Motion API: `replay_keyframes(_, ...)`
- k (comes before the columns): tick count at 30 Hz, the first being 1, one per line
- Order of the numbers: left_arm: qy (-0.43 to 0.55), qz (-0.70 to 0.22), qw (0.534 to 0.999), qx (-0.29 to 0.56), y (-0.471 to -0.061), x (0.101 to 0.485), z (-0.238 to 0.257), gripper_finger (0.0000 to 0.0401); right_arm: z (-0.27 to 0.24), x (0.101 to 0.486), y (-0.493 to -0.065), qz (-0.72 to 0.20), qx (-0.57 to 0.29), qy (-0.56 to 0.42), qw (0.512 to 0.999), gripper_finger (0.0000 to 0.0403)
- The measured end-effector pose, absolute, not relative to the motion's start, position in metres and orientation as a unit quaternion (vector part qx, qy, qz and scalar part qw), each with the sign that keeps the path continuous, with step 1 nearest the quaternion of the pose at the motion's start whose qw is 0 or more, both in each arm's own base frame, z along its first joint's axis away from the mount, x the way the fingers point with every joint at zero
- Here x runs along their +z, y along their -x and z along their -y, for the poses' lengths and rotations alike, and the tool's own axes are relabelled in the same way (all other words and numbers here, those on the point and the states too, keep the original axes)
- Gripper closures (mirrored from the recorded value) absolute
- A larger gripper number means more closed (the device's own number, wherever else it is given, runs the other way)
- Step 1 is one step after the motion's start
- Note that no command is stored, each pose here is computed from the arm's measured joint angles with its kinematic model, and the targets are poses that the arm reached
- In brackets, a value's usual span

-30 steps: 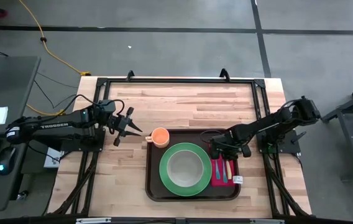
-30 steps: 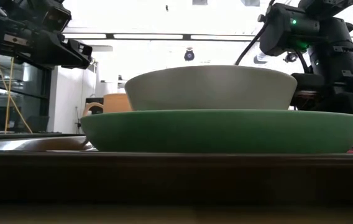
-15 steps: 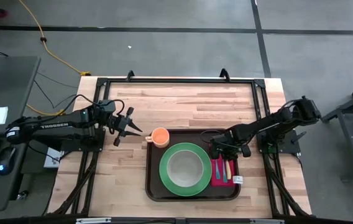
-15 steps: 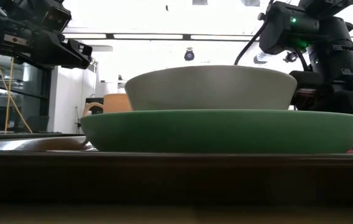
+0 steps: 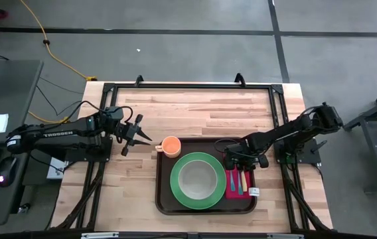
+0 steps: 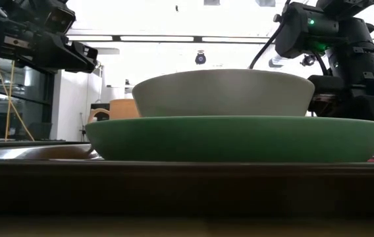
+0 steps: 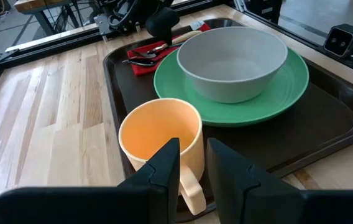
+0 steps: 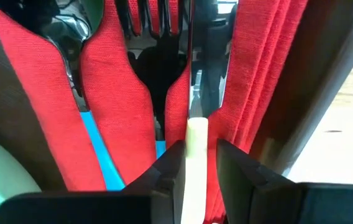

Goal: Set up tray
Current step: Put the yellow table knife on the right of the blue fork on the brown serving tray, then return to Home Position

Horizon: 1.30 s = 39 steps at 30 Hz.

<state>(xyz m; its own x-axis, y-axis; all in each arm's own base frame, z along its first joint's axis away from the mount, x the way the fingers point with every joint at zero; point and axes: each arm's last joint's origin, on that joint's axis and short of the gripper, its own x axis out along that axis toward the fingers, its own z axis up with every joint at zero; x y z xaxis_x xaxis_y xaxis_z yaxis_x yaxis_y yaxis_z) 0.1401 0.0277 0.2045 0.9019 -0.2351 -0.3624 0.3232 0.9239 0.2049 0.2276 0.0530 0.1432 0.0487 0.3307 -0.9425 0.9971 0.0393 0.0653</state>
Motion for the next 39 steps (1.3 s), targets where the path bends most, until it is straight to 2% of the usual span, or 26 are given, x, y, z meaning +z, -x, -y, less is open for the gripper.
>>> replay_keyframes(13, -0.131, -0.168, 0.966, -0.144, -0.14, 0.205, -0.028, 0.0288, -0.053, 0.146, -0.227, -0.572, -0.377, -0.582, 0.437, 0.0336)
replay_keyframes(25, -0.131, -0.168, 0.966, -0.144, -0.14, 0.205, -0.028, 0.0288, -0.048, 0.183, -0.21, -0.523, -0.372, -0.617, 0.455, 0.0336)
replay_keyframes(34, -0.131, -0.168, 0.966, -0.145, -0.14, 0.205, -0.028, 0.0288, -0.04, 0.207, -0.189, -0.465, -0.386, -0.617, 0.504, 0.0336)
replay_keyframes(39, -0.131, -0.168, 0.966, -0.144, -0.14, 0.205, -0.028, 0.0288, -0.035, 0.218, -0.18, -0.435, -0.377, -0.587, 0.569, 0.0336)
